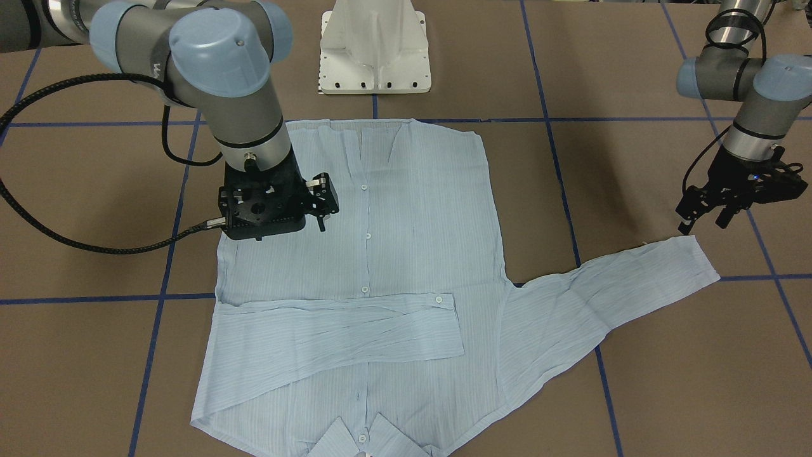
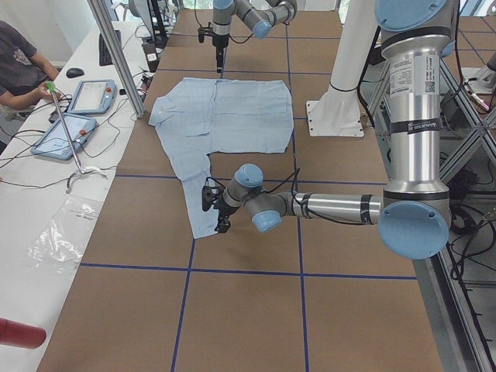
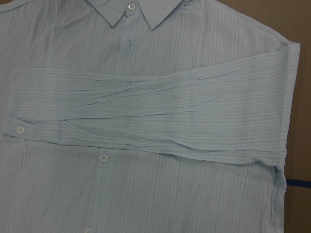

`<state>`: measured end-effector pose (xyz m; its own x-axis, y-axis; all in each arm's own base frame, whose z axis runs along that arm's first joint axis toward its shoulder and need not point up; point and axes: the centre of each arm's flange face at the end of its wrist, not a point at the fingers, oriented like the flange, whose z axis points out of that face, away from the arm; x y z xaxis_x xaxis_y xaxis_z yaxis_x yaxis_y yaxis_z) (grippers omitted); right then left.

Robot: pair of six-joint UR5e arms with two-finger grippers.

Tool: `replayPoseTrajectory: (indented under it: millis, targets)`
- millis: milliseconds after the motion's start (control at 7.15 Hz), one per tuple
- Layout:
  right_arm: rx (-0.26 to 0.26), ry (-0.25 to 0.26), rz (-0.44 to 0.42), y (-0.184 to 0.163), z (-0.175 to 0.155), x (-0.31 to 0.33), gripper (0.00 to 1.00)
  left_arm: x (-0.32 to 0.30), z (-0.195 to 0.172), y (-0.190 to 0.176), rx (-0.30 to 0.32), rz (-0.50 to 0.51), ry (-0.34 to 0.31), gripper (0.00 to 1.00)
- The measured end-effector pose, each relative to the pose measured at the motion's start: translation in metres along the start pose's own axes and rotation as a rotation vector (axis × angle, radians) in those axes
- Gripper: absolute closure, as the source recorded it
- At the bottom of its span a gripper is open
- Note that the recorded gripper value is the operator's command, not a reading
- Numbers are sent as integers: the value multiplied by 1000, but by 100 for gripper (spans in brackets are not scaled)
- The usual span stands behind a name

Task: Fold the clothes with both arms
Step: 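Release the sleeve with the right gripper while the left gripper grasps the other cuff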

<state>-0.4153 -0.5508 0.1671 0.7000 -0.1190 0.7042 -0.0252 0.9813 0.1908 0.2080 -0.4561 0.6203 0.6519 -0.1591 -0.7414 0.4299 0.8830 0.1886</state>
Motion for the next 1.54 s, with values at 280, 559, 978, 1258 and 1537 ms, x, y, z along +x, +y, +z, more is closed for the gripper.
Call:
replayPoseTrajectory:
  millis: [280, 559, 978, 1258, 1537]
  targets:
    - [-1, 4, -1, 3, 2, 8, 0, -5, 18, 0, 14, 4, -36, 20]
    - [0, 9, 0, 4, 3, 11, 0, -6, 30, -3, 20, 6, -54, 33]
    - [2, 14, 1, 5, 5, 14, 0, 0, 42, -2, 14, 15, -60, 41]
    - [2, 15, 1, 6, 6, 14, 0, 1, 46, 0, 14, 27, -64, 48]
    - [3, 11, 0, 6, 4, 14, 0, -2, 46, 2, 11, 56, -69, 71]
